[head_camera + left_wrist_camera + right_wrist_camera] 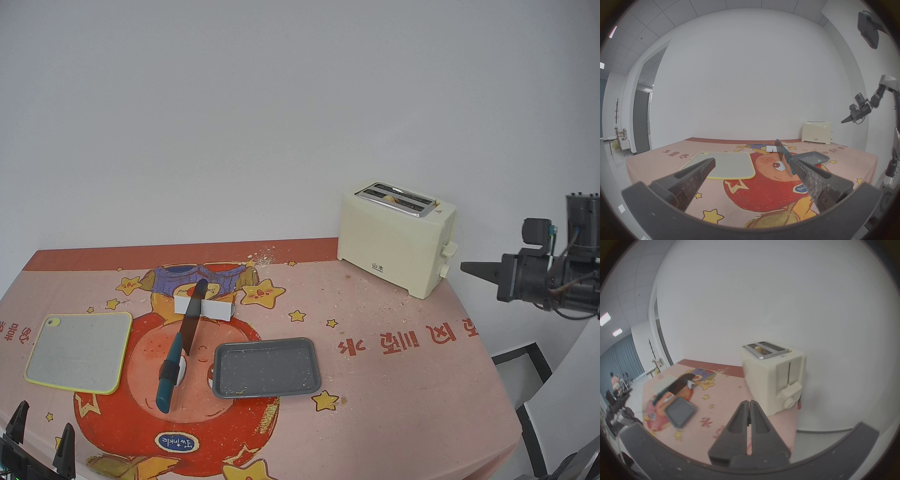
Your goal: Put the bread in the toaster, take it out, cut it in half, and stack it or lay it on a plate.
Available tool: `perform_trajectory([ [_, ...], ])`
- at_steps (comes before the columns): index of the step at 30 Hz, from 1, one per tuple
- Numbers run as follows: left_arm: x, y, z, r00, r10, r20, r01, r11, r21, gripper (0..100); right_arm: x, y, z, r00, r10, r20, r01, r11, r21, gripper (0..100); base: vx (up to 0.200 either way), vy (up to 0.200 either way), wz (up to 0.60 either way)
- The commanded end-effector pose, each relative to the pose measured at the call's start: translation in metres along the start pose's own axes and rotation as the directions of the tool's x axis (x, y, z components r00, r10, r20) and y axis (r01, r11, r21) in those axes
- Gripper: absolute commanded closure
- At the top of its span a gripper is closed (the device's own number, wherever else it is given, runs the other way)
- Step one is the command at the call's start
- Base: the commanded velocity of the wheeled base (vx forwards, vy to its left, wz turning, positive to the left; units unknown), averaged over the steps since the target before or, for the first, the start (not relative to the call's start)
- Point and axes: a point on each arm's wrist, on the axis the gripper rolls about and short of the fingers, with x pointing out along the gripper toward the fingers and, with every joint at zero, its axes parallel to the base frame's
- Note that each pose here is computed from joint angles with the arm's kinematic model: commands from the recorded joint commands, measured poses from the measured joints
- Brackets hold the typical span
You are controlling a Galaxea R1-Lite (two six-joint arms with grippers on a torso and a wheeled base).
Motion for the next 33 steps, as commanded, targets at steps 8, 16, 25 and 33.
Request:
perform_trajectory([
  [8,0.001,0.0,-0.005,1.0,-0.001,-0.007,0.001,1.0,-0.001,0,-0.087,0.023,-0.055,0.981,0.184,-0.053,-0.181,0.982,0.056,100,0.0,0.0,0.0],
  [16,0.001,0.0,-0.005,1.0,-0.001,-0.007,0.001,1.0,0.001,0,-0.1,0.019,-0.051,0.989,0.147,0.015,-0.146,0.989,-0.03,100,0.0,0.0,0.0],
  [25,0.001,0.0,-0.005,1.0,-0.001,-0.007,0.001,1.0,0.001,0,-0.096,0.013,-0.062,0.997,0.08,0.001,-0.079,0.983,-0.164,100,0.0,0.0,0.0],
  [33,0.001,0.0,-0.005,1.0,-0.001,-0.007,0.001,1.0,0.001,0,-0.096,0.013,-0.061,0.998,0.068,0.009,-0.065,0.982,-0.178,100,0.0,0.0,0.0],
])
